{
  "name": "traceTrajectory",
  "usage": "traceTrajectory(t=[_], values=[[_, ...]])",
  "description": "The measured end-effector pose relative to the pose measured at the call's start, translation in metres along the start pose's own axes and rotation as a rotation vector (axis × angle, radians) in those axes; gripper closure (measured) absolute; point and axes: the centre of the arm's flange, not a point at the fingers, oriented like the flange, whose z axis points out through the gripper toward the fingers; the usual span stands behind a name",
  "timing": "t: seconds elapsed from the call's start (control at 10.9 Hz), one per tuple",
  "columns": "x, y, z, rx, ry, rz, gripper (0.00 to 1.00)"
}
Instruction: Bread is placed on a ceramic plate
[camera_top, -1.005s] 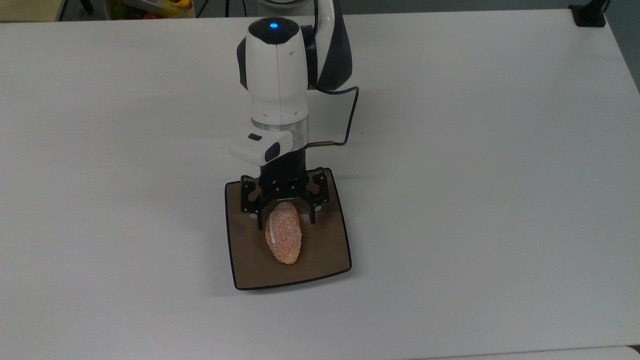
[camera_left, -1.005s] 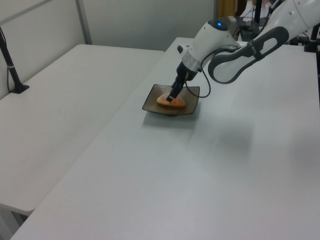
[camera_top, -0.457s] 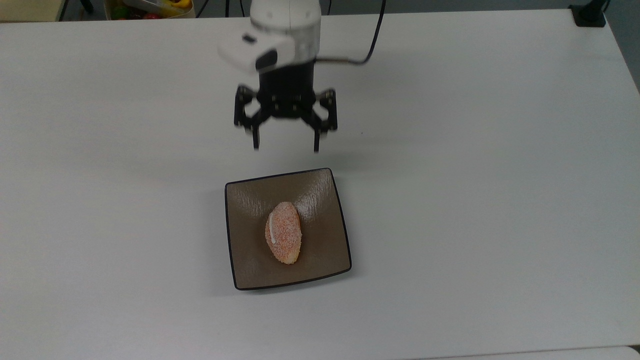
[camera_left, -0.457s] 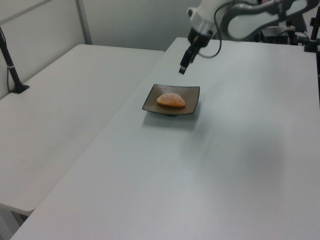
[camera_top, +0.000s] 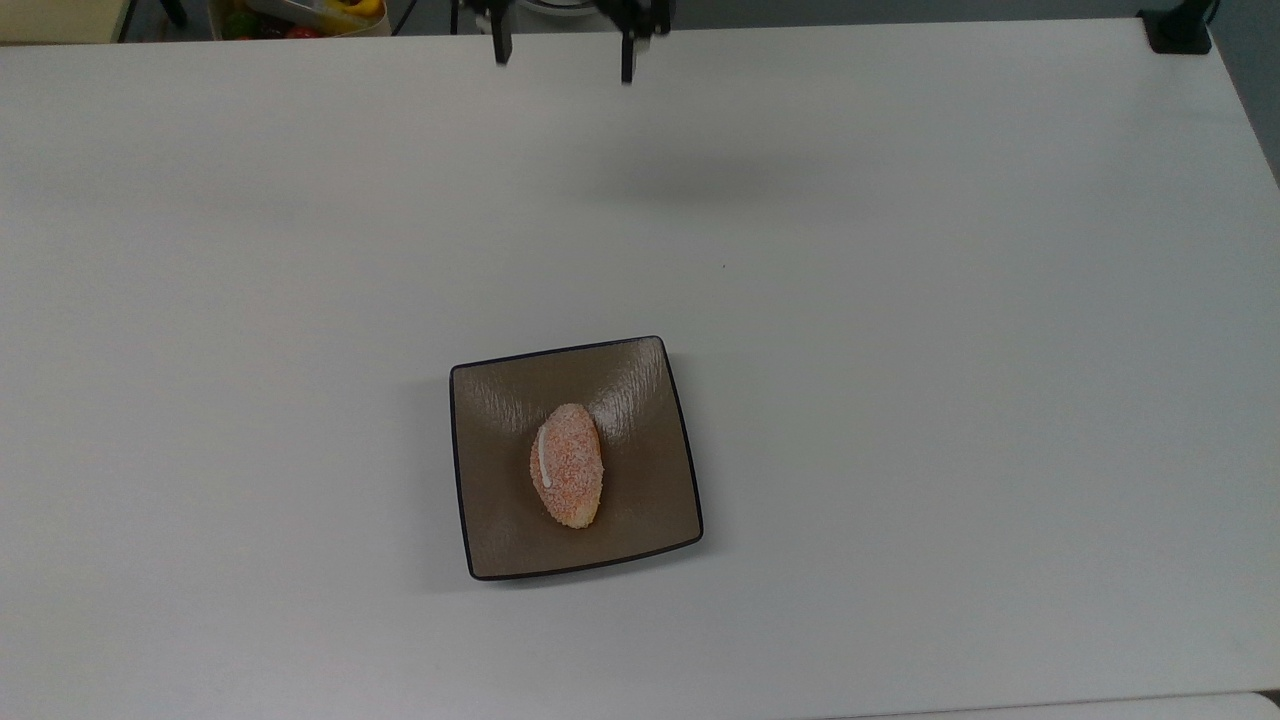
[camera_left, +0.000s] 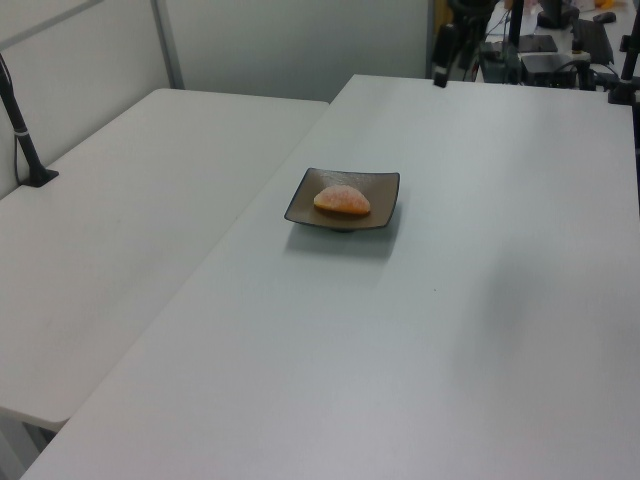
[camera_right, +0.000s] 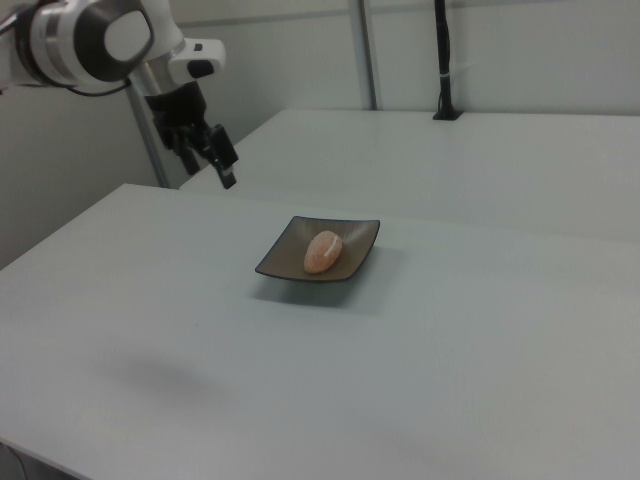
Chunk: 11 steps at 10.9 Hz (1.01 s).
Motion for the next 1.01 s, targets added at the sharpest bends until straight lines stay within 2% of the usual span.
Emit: traceTrajectory(t=[0.18, 0.37, 0.55, 0.82, 1.01], values=[[-0.026, 0.011, -0.015, 0.007, -0.11, 0.023, 0.0], [-0.036, 0.018, -0.02, 0.022, -0.148, 0.037, 0.0], [-0.036, 0.025, -0.009, 0.041, -0.172, -0.04, 0.0], [-0.02, 0.047, 0.0, 0.065, -0.098, -0.211, 0.0], [-0.013, 0.059, 0.008, 0.068, -0.074, -0.259, 0.0]])
